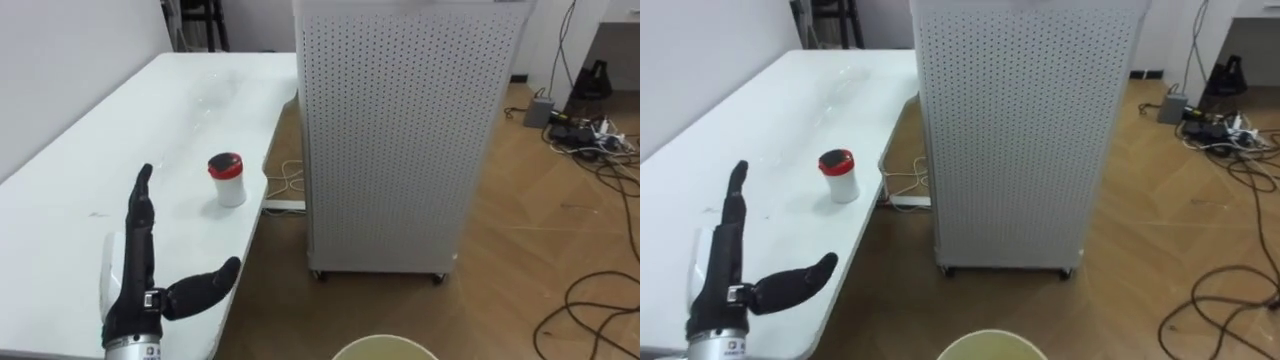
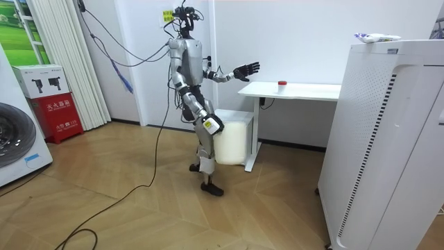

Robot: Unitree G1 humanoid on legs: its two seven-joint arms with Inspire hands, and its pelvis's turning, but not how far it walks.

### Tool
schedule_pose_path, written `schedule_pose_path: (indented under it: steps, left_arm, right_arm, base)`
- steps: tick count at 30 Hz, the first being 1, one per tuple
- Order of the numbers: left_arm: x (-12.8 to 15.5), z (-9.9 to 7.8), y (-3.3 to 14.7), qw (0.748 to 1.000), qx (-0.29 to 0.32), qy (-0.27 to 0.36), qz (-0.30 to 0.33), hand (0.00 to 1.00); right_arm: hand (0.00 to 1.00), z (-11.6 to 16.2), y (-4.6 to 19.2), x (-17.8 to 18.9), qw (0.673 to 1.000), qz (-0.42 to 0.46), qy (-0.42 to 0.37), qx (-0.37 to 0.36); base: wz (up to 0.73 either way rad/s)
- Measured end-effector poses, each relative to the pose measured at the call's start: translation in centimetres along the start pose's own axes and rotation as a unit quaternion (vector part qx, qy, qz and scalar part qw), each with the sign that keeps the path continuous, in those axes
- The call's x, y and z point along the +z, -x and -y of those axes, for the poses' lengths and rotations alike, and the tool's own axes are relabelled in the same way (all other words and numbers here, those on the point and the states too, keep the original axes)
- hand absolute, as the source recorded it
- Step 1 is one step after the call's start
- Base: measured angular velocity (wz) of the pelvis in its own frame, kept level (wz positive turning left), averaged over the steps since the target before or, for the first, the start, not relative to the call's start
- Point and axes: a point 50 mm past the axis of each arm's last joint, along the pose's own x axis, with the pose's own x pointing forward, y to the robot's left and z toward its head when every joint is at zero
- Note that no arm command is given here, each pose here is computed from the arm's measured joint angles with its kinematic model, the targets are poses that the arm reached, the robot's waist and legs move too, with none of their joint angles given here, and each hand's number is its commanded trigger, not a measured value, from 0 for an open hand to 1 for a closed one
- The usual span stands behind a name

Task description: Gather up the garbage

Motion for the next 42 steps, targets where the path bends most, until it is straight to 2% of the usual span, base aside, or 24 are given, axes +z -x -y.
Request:
schedule_pose_path:
  steps: [3,8,21,25,35,42]
  left_arm:
    - [0.0,-0.5,-0.3,1.0,0.006,-0.002,0.002,0.0]
    - [-0.7,-0.6,0.6,1.0,0.006,0.011,-0.027,0.0]
    - [-0.9,-0.5,1.1,1.0,0.004,-0.001,-0.029,0.0]
    - [-1.2,-1.3,0.7,0.999,0.021,-0.007,-0.04,0.0]
    - [-1.1,-1.2,0.5,0.999,0.019,-0.009,-0.039,0.0]
    - [-1.2,-1.8,0.3,0.999,0.033,-0.012,-0.041,0.0]
  right_arm:
    - [1.0,-0.4,-0.1,0.3,1.0,0.006,0.004,0.012]
    - [1.0,-0.2,0.1,0.1,0.999,0.001,0.023,0.024]
    - [1.0,0.9,0.2,0.1,1.0,0.003,0.025,-0.013]
    - [1.0,0.4,0.0,1.7,0.999,0.04,0.032,-0.003]
    - [1.0,0.6,0.0,1.8,0.999,0.041,0.028,-0.005]
    - [1.0,0.3,0.0,2.3,0.998,0.053,0.03,0.006]
  base:
    - [-0.06]
    - [-0.19]
    - [-0.09]
    - [-0.48]
    - [0.25]
    - [0.09]
